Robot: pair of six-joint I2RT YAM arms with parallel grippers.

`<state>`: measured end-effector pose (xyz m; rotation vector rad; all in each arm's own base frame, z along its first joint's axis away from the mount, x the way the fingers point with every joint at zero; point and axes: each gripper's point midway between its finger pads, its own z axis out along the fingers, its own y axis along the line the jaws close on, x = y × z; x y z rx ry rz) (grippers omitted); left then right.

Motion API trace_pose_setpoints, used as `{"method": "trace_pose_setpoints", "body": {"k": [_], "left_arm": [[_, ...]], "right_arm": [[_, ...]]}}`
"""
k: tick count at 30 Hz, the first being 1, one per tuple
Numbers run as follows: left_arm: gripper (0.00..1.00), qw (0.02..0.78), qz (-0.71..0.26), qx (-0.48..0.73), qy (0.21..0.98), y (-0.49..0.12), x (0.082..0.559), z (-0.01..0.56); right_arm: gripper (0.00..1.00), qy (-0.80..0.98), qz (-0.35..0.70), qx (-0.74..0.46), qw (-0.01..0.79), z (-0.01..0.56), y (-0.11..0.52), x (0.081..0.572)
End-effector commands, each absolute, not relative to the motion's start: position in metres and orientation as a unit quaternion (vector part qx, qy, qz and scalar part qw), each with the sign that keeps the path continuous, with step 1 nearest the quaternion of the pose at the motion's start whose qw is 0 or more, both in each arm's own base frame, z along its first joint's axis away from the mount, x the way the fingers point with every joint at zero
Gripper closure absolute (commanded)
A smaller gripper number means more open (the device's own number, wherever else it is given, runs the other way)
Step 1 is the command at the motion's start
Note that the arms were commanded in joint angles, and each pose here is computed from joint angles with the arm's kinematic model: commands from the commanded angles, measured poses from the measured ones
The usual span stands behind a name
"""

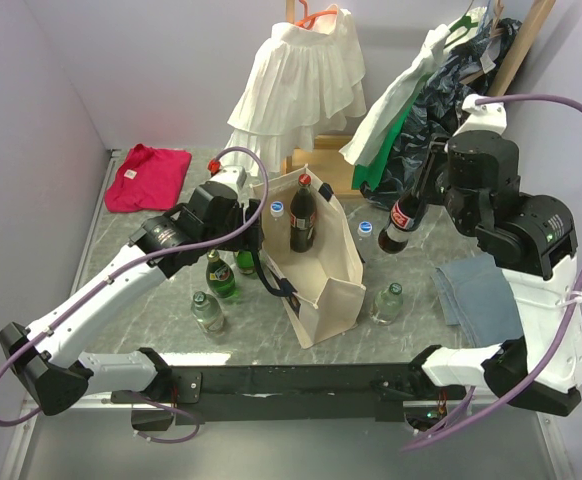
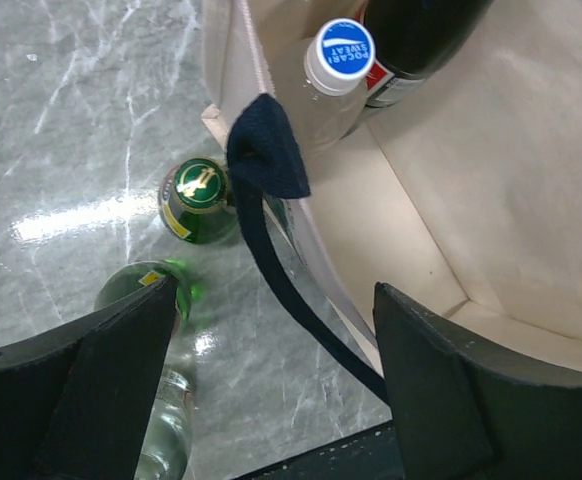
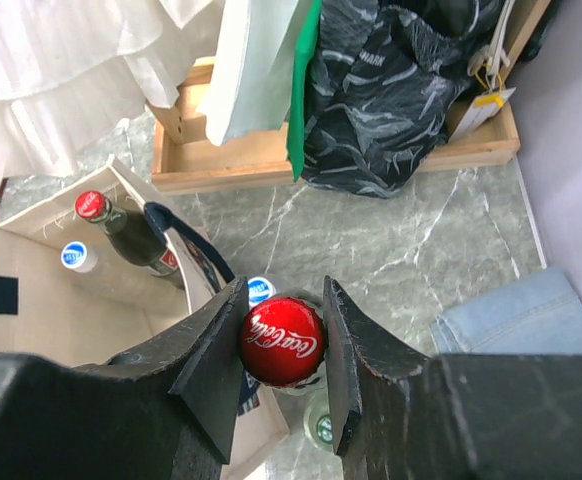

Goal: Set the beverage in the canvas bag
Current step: Place the drink in the canvas bag.

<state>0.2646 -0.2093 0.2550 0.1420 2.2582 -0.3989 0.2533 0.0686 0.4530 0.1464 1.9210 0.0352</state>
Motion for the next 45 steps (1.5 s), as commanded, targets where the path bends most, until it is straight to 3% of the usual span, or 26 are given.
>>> {"method": "trace_pose_setpoints", "body": {"k": [1,8,23,30,45], "left_arm": [[0.18,0.419,-0.194,0.056,0.885,-0.217,0.261,0.269],[0.30,0.417,-0.198,0.055,0.885,-0.217,0.259,0.270],[0.33,0.418,-0.199,0.054,0.885,-0.221,0.263,0.272],[0.39,0.420,-0.202,0.049,0.883,-0.221,0.264,0.275],[0.40,0.429,-0.209,0.041,0.878,-0.218,0.261,0.280]], "right_arm": [[1.00,0.749,0.045,0.110,0.652,0.514,0.059,0.260],[1.00,0.739,0.050,0.106,0.663,0.525,0.062,0.263],[1.00,0.727,0.077,0.082,0.677,0.546,0.077,0.269],[1.00,0.720,0.110,0.065,0.682,0.557,0.089,0.269],[1.00,0.713,0.206,0.004,0.670,0.563,0.132,0.265]]}}
